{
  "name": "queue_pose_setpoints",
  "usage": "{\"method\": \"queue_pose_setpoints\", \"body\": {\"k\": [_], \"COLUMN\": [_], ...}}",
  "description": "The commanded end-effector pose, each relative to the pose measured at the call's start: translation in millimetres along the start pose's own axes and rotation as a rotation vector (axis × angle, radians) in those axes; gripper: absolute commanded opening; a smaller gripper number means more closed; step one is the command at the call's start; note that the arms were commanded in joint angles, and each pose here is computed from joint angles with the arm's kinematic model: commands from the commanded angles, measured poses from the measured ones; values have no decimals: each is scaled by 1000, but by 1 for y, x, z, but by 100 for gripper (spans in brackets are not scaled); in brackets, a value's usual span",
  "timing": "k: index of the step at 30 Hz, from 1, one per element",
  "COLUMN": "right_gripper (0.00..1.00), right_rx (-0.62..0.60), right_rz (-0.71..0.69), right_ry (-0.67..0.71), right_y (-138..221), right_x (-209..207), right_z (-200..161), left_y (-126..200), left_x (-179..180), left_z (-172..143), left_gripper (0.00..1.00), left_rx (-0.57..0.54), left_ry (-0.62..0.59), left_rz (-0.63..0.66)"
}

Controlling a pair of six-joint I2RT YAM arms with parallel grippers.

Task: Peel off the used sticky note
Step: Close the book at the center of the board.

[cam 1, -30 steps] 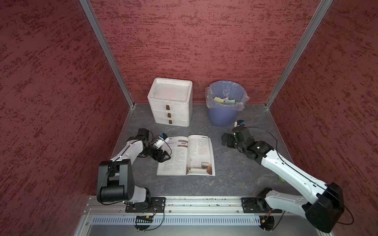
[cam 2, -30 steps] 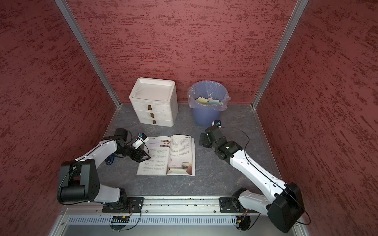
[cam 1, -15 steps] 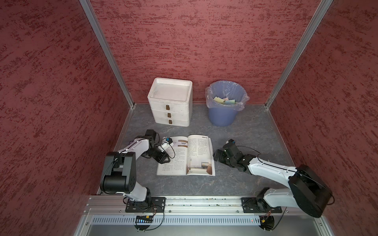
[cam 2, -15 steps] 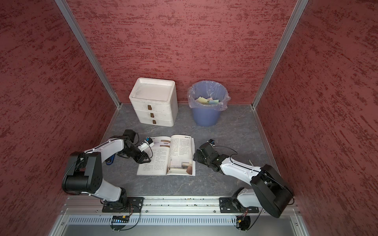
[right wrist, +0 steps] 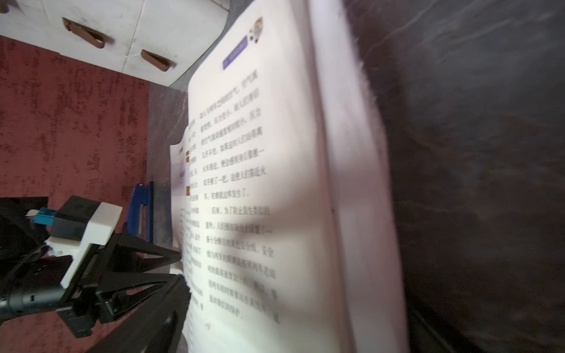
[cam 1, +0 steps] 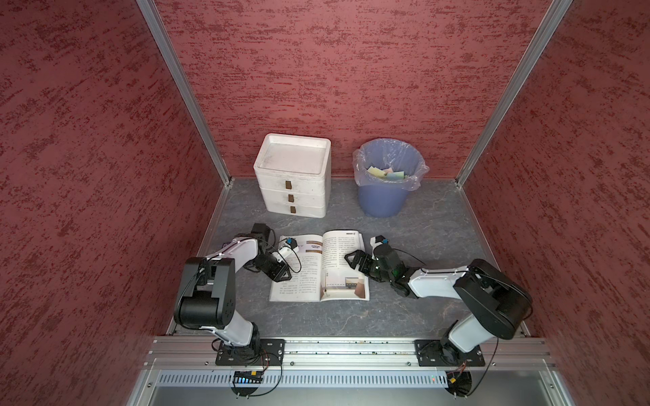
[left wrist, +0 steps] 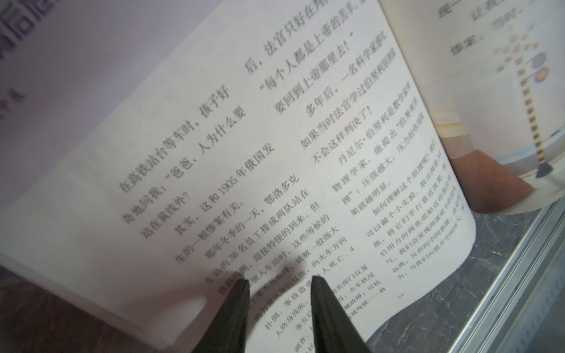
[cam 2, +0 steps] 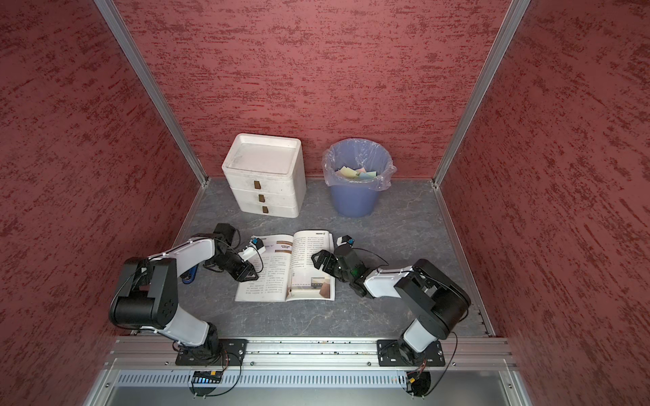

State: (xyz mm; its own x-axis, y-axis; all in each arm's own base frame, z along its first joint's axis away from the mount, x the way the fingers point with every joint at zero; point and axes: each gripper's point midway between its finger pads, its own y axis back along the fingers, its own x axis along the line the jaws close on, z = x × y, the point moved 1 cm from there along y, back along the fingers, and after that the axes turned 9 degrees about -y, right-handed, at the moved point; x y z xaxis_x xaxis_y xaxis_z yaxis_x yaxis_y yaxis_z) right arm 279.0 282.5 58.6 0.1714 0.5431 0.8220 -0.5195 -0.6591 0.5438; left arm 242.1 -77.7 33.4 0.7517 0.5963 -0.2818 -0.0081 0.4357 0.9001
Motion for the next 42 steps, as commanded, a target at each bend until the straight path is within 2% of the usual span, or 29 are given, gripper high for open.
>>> {"method": "queue_pose_setpoints", "body": {"k": [1, 7, 15, 20, 28, 30, 33, 37, 42], "right_gripper": [98, 98, 98, 99, 98, 99, 99, 97, 92], "right_rx": [141, 176, 210, 202, 275, 240, 169, 115, 115], "right_rz": [48, 223, 253, 237, 217, 200, 114, -10, -56], "right_ry": [-69, -57, 128, 271, 340, 346, 308, 251, 186], "right_y": [-8, -3, 4, 4, -30, -30, -31, -39, -54], "right_x": [-7, 32, 101, 140, 166, 164, 139, 95, 60], "right_z": [-35, -46, -77, -95, -117, -109, -80, -54, -44], "left_y": [-6, -5, 12, 38, 95, 103, 101, 75, 45], "left_x": [2, 1, 7, 17, 42, 45, 41, 38, 38], "left_z": [-2, -1, 5, 3, -9, -12, -14, -13, -10], "left_gripper": [36, 35, 33, 33, 33, 34, 34, 34, 32], "left_rx": [23, 17, -53, -128, -233, -235, -221, -166, -106], "left_ry": [-21, -21, 17, 54, 102, 97, 80, 70, 80], "left_rz": [0, -4, -28, -19, 58, 92, 90, 75, 44]}}
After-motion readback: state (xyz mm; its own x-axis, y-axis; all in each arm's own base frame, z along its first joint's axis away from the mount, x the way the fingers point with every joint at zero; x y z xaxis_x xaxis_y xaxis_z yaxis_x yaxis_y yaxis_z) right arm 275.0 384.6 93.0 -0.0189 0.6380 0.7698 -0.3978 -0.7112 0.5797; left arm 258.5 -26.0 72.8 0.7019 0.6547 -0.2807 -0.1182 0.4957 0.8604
